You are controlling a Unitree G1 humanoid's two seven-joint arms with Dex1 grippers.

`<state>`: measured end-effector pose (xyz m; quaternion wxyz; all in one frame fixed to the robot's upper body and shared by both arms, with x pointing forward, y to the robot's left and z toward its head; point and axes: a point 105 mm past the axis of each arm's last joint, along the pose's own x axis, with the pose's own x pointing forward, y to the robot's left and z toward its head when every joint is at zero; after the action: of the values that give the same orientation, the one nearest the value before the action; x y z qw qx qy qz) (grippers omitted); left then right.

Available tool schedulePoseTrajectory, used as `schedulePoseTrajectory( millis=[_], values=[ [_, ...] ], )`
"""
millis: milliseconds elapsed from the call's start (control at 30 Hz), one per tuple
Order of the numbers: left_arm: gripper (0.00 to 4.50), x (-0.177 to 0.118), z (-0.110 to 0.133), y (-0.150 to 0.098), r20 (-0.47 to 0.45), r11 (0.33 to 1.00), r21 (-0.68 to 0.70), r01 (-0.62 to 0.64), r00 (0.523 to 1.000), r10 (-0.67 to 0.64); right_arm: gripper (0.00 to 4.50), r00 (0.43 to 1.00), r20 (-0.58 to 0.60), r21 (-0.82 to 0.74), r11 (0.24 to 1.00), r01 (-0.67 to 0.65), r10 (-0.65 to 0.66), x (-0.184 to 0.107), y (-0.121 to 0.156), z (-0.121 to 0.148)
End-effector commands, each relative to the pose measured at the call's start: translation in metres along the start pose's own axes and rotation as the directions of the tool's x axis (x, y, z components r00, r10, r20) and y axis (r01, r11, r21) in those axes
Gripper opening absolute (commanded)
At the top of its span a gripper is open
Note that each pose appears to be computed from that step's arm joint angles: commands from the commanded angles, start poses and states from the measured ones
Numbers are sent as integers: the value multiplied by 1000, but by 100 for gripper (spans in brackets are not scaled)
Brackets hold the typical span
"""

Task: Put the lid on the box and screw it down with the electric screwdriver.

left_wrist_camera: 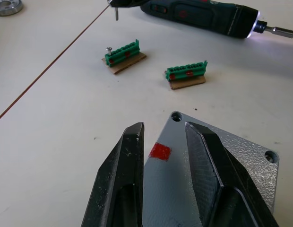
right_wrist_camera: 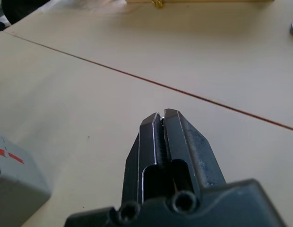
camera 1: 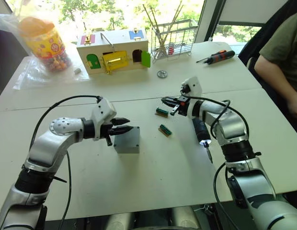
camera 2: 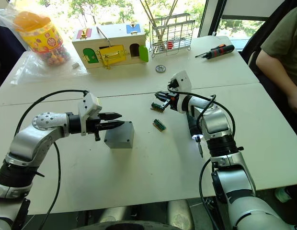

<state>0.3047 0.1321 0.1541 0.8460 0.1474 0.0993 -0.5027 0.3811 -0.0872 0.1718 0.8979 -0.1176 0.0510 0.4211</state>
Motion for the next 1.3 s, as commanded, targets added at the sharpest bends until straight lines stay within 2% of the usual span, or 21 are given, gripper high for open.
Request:
schedulePoseTrajectory(
  millis=[33, 200, 367, 967, 1300],
  values=[
    [136, -22, 12, 6, 5, 998, 55, -19, 1000, 19, 7, 990, 63, -30, 992, -126, 128, -1, 38, 21],
    [136, -33, 7, 2, -41, 999, 39, 10, 999, -8, 7, 975, 59, -13, 976, -216, 216, 3, 77, 15],
    [136, -35, -2, -5, -75, 999, 16, 37, 997, -36, 7, 966, 50, 4, 967, -254, 254, 4, 95, 9],
    [136, -24, -16, -17, -111, 997, 21, 77, 991, -75, 7, 959, 51, 13, 960, -279, 278, 7, 109, 10],
    [136, -21, -16, -17, -102, 997, 23, 78, 992, -75, 7, 963, 18, 24, 963, -268, 267, 11, 105, -4]
  ],
)
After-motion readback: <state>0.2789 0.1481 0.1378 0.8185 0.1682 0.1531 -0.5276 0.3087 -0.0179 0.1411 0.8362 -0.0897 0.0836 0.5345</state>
